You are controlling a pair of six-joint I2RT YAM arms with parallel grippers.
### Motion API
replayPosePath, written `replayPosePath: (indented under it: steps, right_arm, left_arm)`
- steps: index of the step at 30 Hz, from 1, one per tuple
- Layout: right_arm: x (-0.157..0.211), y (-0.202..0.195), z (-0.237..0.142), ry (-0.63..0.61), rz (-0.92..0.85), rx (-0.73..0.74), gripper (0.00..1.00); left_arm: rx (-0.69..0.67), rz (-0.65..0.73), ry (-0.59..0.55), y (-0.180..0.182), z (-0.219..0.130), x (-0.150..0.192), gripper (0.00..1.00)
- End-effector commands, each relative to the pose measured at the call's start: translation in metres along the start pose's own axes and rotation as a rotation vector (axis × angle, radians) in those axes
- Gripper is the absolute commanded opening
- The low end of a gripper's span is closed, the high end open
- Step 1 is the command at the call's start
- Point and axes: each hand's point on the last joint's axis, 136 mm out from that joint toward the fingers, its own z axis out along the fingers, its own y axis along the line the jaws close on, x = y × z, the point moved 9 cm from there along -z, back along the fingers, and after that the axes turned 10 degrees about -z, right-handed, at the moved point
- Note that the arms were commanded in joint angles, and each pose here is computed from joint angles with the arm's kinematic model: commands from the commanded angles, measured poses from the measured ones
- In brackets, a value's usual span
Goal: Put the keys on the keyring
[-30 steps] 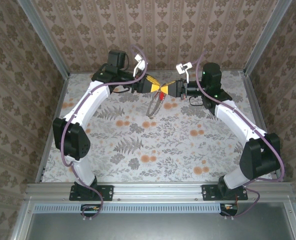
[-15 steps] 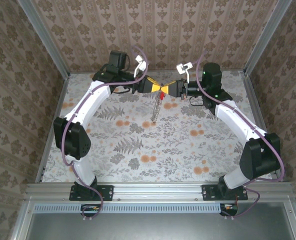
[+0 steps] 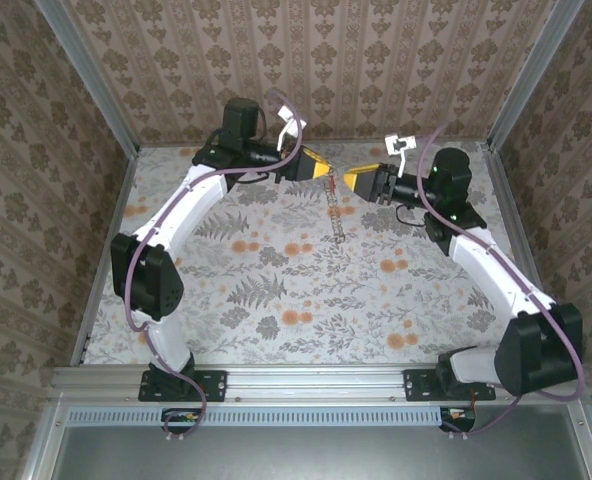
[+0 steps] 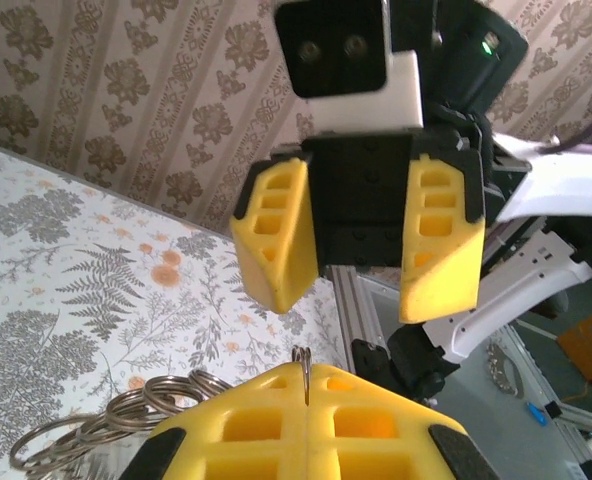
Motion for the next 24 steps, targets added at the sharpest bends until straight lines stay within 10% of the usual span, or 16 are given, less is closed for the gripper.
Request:
replayPosePath:
  steps: [1, 24]
  right_arm:
    - [0.0, -0.002, -0.012, -0.128, -0.053, 0.159, 0.5]
    - [0.021, 0.014, 0.022, -0.057, -0.205, 0.21, 0.55]
  left_arm:
    - [0.008, 0.076, -0.046, -0.026, -0.006, -0.017, 0.0]
    - [0.017, 0.065, -0.107, -0.036, -0.003, -0.023, 0.0]
